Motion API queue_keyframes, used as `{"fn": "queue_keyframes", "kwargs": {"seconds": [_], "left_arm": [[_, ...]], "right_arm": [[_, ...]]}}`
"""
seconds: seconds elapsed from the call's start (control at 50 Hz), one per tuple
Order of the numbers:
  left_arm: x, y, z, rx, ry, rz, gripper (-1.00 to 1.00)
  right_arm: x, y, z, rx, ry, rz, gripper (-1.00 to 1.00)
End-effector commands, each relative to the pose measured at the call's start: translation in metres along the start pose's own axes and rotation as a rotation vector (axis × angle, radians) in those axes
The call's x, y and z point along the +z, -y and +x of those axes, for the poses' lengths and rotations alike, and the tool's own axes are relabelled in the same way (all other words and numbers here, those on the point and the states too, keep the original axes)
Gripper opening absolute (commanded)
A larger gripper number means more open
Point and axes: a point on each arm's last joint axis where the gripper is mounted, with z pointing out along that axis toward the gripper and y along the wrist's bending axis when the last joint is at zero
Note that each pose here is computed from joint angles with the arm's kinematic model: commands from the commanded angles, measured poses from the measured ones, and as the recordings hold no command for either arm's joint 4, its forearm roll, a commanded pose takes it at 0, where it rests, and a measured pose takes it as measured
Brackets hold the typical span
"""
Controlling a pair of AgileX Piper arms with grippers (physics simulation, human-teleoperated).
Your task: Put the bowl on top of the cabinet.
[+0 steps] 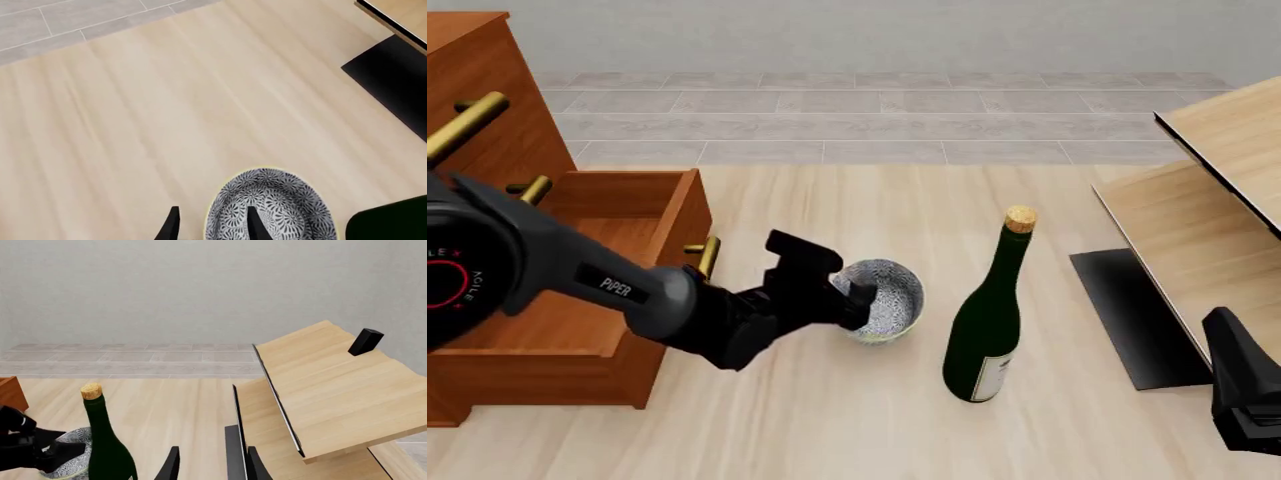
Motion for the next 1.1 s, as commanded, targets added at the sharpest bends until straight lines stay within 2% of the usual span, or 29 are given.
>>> {"fn": "queue_keyframes", "kwargs": {"seconds": [0.02, 0.26, 0.32, 0.34, 0.44, 0.56, 0.68, 0.8, 0.82, 0.88, 1.02, 1.1], "left_arm": [[0.006, 0.003, 0.008, 0.014, -0.02, 0.008, 1.0], [0.008, 0.007, 0.012, 0.022, -0.034, 0.017, 1.0], [0.005, 0.007, 0.01, 0.031, -0.014, 0.017, 1.0], [0.004, 0.004, 0.008, 0.029, -0.005, 0.012, -1.0], [-0.005, 0.007, 0.005, 0.023, 0.009, 0.019, -1.0], [-0.033, -0.003, -0.016, -0.002, 0.077, -0.002, -1.0], [-0.061, -0.001, -0.033, -0.02, 0.129, 0.006, -1.0], [-0.093, -0.001, -0.051, -0.029, 0.203, 0.007, -1.0], [-0.105, -0.005, -0.06, -0.045, 0.23, -0.004, -1.0], [-0.116, -0.005, -0.066, -0.04, 0.255, -0.005, -1.0], [-0.162, -0.012, -0.093, -0.086, 0.346, -0.025, -1.0], [-0.182, -0.014, -0.102, -0.11, 0.383, -0.032, -1.0]], "right_arm": [[0.0, 0.0, 0.0, 0.0, 0.0, 0.0, 1.0], [0.0, 0.0, 0.0, 0.0, 0.0, 0.0, 1.0], [0.0, 0.0, 0.0, 0.0, 0.0, 0.0, 1.0], [0.0, 0.0, 0.0, 0.0, 0.0, 0.0, 1.0], [0.0, 0.0, 0.0, 0.0, 0.0, 0.0, 1.0], [0.0, 0.0, 0.0, 0.0, 0.0, 0.0, 1.0], [0.0, 0.0, 0.0, 0.0, 0.0, 0.0, 1.0], [0.0, 0.0, 0.0, 0.0, 0.0, 0.0, 1.0], [0.0, 0.0, 0.0, 0.0, 0.0, 0.0, 1.0], [0.0, 0.0, 0.0, 0.0, 0.0, 0.0, 1.0], [0.0, 0.0, 0.0, 0.0, 0.0, 0.0, 1.0], [0.0, 0.0, 0.0, 0.0, 0.0, 0.0, 1.0]]}}
